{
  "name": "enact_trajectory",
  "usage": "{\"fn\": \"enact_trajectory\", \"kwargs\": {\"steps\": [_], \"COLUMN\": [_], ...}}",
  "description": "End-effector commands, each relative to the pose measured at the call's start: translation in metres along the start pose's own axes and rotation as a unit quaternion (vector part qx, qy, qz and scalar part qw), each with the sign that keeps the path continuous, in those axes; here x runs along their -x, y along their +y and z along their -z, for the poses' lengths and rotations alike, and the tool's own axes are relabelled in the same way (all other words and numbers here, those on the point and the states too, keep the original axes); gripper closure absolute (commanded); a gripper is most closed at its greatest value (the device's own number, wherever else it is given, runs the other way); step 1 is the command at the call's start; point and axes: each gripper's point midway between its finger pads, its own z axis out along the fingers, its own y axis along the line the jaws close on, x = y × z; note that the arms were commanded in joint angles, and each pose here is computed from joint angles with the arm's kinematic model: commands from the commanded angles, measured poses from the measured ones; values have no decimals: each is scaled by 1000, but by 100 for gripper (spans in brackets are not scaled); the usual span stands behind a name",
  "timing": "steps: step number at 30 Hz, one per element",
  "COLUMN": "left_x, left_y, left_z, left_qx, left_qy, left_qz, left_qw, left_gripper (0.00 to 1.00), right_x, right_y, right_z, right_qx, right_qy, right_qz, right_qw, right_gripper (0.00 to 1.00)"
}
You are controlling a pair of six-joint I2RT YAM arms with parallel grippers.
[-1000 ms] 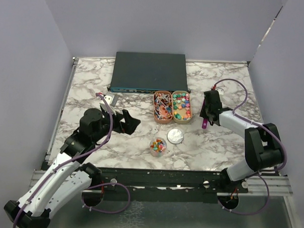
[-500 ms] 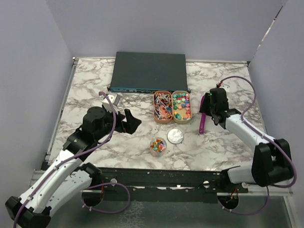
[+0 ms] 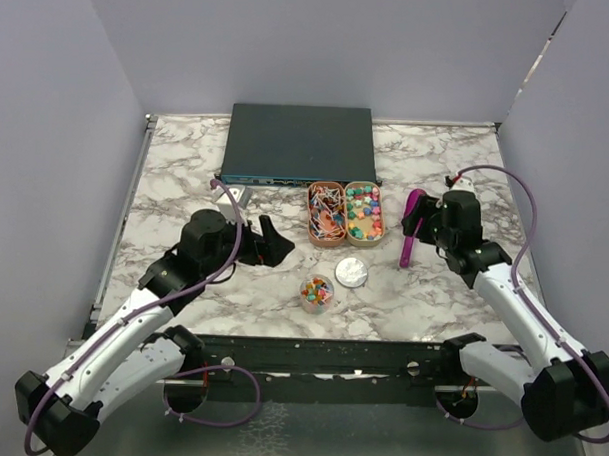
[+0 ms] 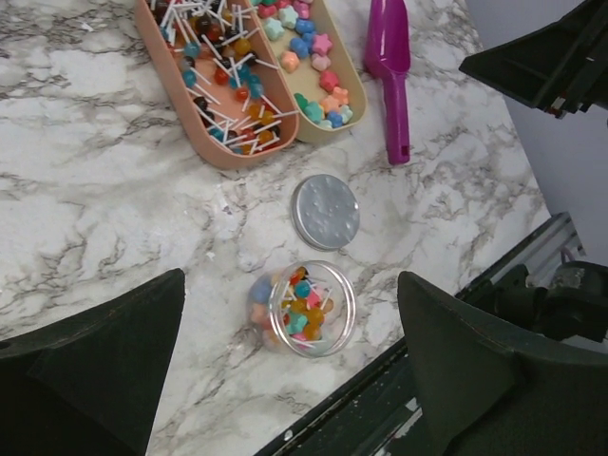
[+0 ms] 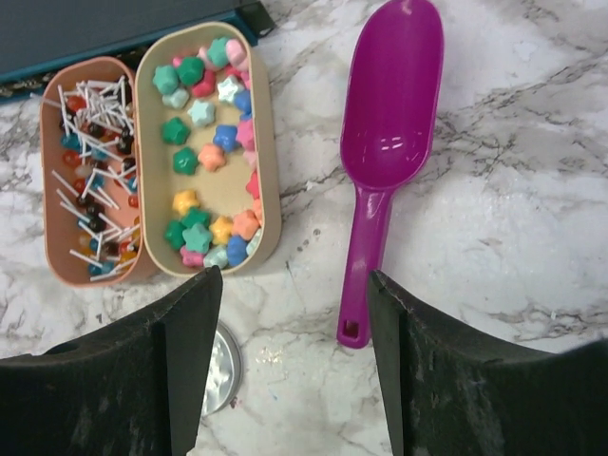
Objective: Pack the candies
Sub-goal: Place the spatula at the center of the board, then adjust the packing bottle at the center of the board.
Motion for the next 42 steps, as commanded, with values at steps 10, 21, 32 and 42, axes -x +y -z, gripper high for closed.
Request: {"fn": "enact_trajectory", "kwargs": {"steps": [10,21,32,42], "left_x": [-73,-112,-123,-128], "left_y": [-57,-56,-52,-24], "left_z": [-28,-50,-61,-59], "left_qx": [-31,3,21,86], "left_qy": [58,82,97,107], "left_qz": [41,18,23,10], "left_qw": [997,996,995,990], "left_gripper": [9,21,55,74], "right_x": [-26,-32,-34,-36], "right_y": [5,11,13,14], "right_z": [30,32,32,31], "right_qx": [49,71,79,82], "right_qy": [33,38,41,44], "right_qz": [9,11,12,12], "right_qw": [998,997,996,996], "right_gripper": [34,38,39,39]}}
